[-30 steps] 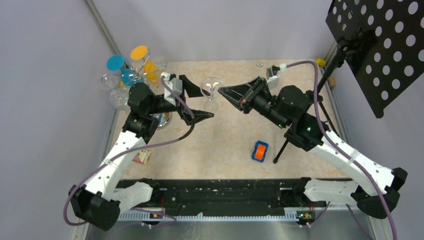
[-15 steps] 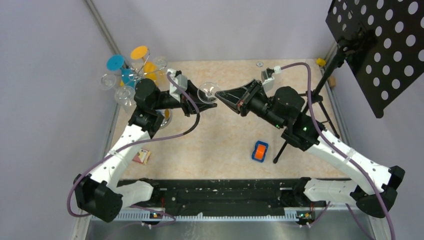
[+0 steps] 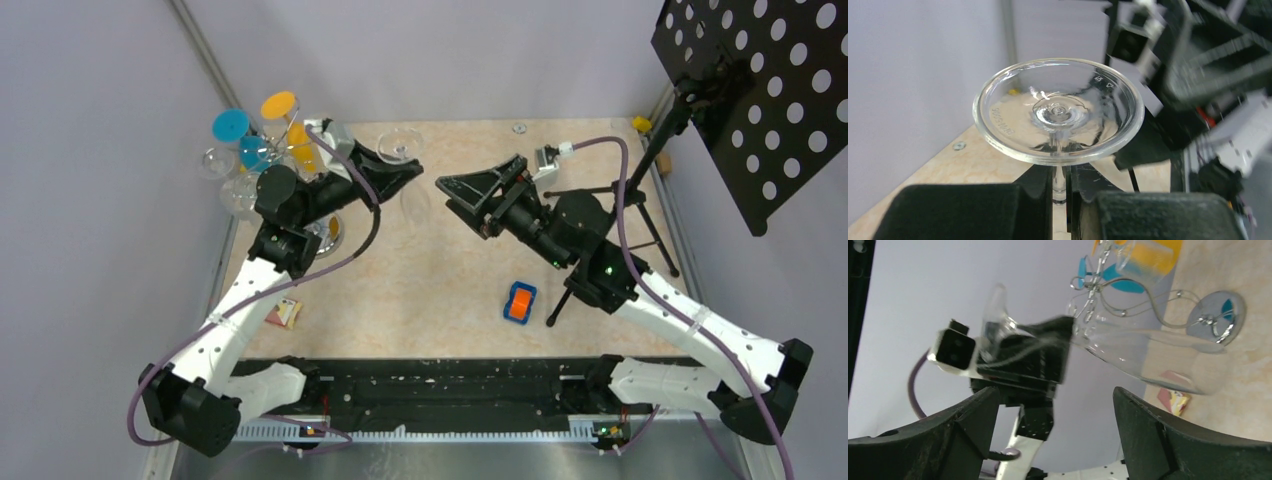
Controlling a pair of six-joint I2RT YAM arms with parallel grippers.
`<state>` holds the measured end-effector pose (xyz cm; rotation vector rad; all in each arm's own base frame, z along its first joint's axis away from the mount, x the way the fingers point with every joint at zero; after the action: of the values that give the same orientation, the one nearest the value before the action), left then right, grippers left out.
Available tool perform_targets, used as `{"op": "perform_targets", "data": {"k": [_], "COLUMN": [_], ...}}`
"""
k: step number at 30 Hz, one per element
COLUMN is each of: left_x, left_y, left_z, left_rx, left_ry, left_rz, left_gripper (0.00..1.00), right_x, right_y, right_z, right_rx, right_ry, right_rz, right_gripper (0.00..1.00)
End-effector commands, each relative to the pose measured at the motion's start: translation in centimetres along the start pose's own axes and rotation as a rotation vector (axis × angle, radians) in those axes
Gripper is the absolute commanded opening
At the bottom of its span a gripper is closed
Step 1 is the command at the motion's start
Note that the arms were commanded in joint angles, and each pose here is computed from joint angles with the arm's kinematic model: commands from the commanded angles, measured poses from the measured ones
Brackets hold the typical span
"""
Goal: Take the wine glass off the wine glass rack
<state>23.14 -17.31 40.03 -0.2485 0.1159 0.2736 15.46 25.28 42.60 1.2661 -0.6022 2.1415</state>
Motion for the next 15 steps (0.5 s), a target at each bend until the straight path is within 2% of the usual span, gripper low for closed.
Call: {"op": "perform_targets", "data": {"k": [1, 4, 7, 10, 15], "left_x": [0.1, -0.4, -1.0, -1.6, -2.8], "left_y": [0.5, 1.0, 1.6, 2.1, 2.5], "left_z": [5.7, 7.4, 8.9, 9.8, 10.4], "left_rx": [-0.331, -0.467, -0.555, -0.617, -0.667], "left_ry": [0.137, 0.285, 0.418, 0.537, 0.674], "left_rz": [0.320, 0.409, 0.460, 0.500, 0.469], "left_gripper": [0.00, 0.00, 0.00, 0.00, 0.00], "right_x": [-1.1, -2.0, -2.0, -1.4, 0.8], "right_y": [1.8, 2.2, 2.3, 2.4, 2.2], "right_z": [1.0, 0.7, 0.6, 0.7, 0.9], "right_rx": [-0.154, -0.186, -0.191, -0.208, -0.193], "right_ry": [0.095, 0.102, 0.104, 0.108, 0.133], "right_rz": [0.036, 0.065, 0.098, 0.175, 0.326], "right_gripper": [0.86, 0.85, 0.85, 0.85, 0.83]}}
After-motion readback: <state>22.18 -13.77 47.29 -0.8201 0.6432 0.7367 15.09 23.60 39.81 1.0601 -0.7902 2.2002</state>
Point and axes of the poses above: each gripper's point midway between its finger pads, its own y axis back along the fingers, its own x axis along the line the jaws close on, z = x × y, the point moved 9 cm from there along y, back along the fingers, and after that the axes turned 11 degrees about y, right-handed, at the moved point
